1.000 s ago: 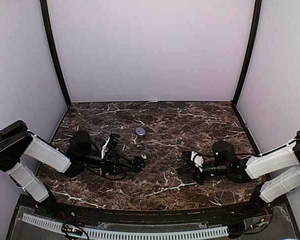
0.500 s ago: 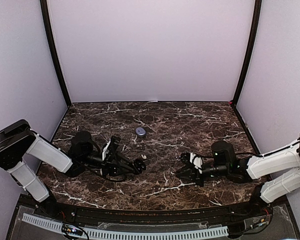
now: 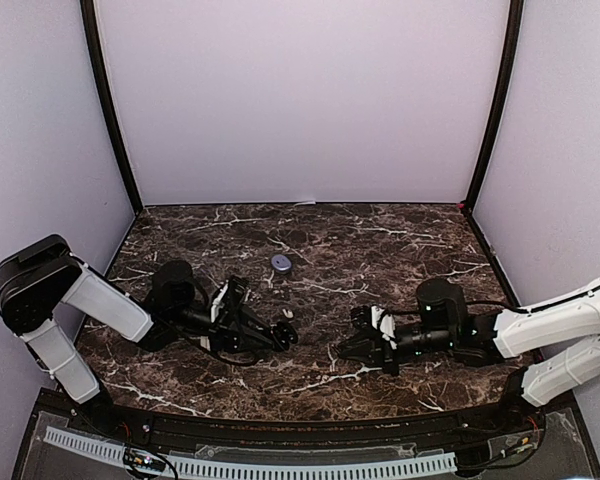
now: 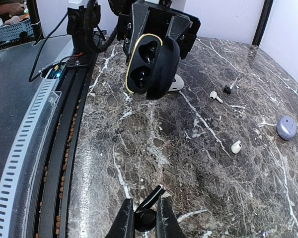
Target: Insert the wireless bluetooth earbuds into the charging case
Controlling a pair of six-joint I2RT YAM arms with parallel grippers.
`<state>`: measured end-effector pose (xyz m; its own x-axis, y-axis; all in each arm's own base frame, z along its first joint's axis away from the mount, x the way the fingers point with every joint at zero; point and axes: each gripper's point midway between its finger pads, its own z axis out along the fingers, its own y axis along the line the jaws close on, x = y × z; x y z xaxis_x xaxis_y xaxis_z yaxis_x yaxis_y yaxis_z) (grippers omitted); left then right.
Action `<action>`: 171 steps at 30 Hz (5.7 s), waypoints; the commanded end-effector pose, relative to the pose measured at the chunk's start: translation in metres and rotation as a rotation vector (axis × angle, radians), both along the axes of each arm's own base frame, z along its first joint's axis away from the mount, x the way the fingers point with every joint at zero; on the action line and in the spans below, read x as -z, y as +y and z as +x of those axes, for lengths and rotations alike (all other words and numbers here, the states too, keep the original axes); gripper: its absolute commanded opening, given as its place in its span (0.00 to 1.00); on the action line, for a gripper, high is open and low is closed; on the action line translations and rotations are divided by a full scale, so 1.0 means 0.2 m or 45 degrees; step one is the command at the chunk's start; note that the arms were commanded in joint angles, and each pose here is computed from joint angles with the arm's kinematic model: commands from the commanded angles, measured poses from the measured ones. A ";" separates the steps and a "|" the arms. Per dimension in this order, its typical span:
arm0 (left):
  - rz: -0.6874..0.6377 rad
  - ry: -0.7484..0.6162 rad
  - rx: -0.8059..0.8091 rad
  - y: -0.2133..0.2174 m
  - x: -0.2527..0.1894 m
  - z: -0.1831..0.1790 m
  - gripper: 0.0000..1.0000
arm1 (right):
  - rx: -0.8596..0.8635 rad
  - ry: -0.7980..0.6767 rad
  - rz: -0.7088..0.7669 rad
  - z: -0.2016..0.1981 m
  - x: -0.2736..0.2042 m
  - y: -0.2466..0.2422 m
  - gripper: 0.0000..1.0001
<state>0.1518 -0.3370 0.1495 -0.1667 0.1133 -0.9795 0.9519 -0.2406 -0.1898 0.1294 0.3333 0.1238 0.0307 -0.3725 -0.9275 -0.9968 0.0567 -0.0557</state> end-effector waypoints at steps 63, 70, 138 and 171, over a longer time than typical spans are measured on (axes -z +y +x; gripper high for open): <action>-0.006 -0.096 -0.047 0.05 -0.01 -0.06 0.23 | 0.323 0.065 -0.213 0.13 0.52 -0.13 0.74; -0.009 -0.097 -0.047 0.05 -0.01 -0.06 0.23 | 0.367 0.057 -0.150 0.12 0.48 -0.12 0.67; -0.004 -0.084 -0.055 0.06 -0.01 -0.06 0.23 | 0.458 0.043 -0.337 0.16 0.65 -0.16 0.24; -0.004 -0.092 -0.049 0.04 -0.02 -0.04 0.24 | 0.483 0.030 -0.294 0.16 0.55 -0.18 0.12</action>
<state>0.1444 -0.3267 0.1461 -0.1194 0.1187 -0.9857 0.9729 -0.1840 -0.1400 0.1651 0.3049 0.0164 -0.1632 -0.5240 -0.8360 -0.9104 0.4066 -0.0771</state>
